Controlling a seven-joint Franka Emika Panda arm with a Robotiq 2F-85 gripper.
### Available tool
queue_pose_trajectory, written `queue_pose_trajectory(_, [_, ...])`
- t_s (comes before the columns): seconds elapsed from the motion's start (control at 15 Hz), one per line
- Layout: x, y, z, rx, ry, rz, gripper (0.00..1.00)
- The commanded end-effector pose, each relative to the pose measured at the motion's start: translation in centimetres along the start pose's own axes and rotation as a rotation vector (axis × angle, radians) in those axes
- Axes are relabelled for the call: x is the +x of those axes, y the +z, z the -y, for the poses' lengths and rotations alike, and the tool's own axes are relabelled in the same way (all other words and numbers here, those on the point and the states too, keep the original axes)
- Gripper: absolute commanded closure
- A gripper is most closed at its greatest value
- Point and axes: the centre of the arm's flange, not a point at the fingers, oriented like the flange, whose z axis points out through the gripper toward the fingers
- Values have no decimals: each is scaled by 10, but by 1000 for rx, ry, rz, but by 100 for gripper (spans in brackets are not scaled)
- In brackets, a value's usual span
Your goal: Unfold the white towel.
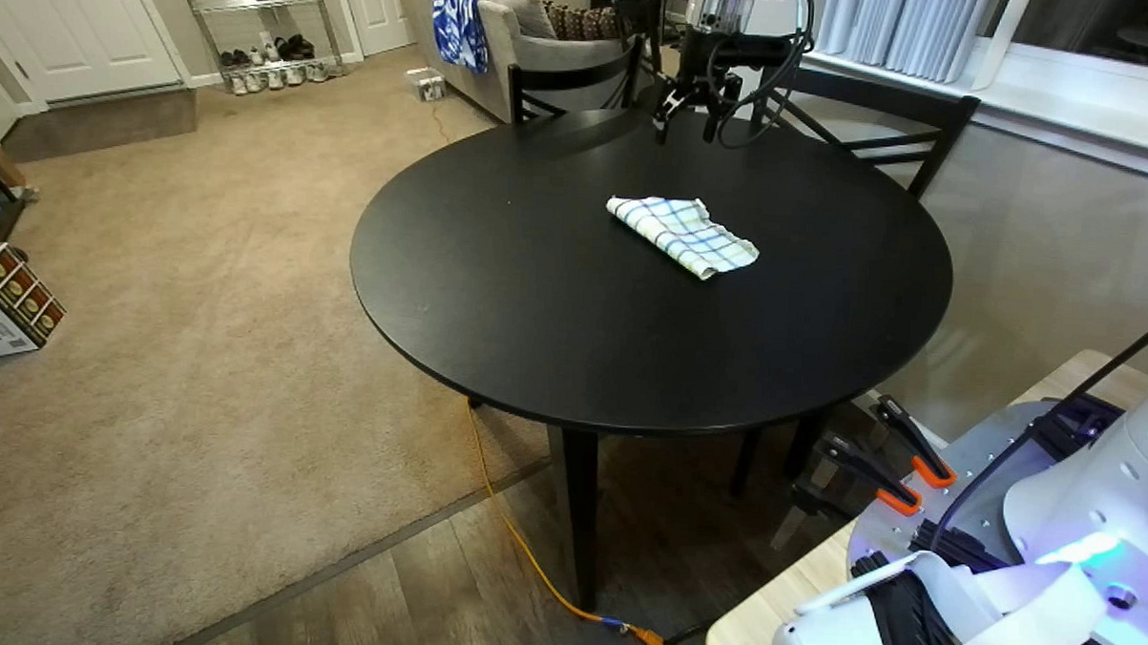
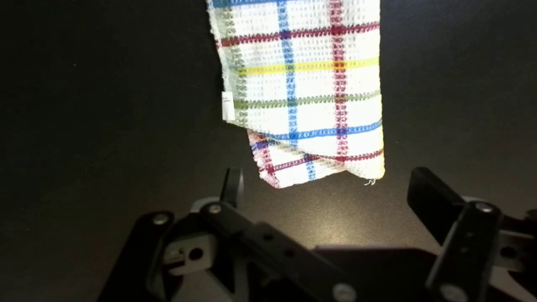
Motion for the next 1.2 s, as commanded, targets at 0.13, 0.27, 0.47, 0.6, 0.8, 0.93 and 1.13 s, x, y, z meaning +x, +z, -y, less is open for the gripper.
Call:
queue_pose_trajectory(0.13, [2,35,-13,17,35,36,0])
queue_pose_trajectory(0.27, [0,47,-21,17,47,59,0])
queue_pose_trajectory(0.47, [0,63,-33,23,63,83,0])
queue_pose_trajectory(0.6, [2,73,-40,24,72,94,0])
queue_pose_trajectory(0.8, [10,88,-47,35,70,96,0])
queue_pose_trajectory(0.93, [22,97,-49,43,76,99,0])
queue_pose_trajectory(1.13, [35,105,-50,52,80,103,0])
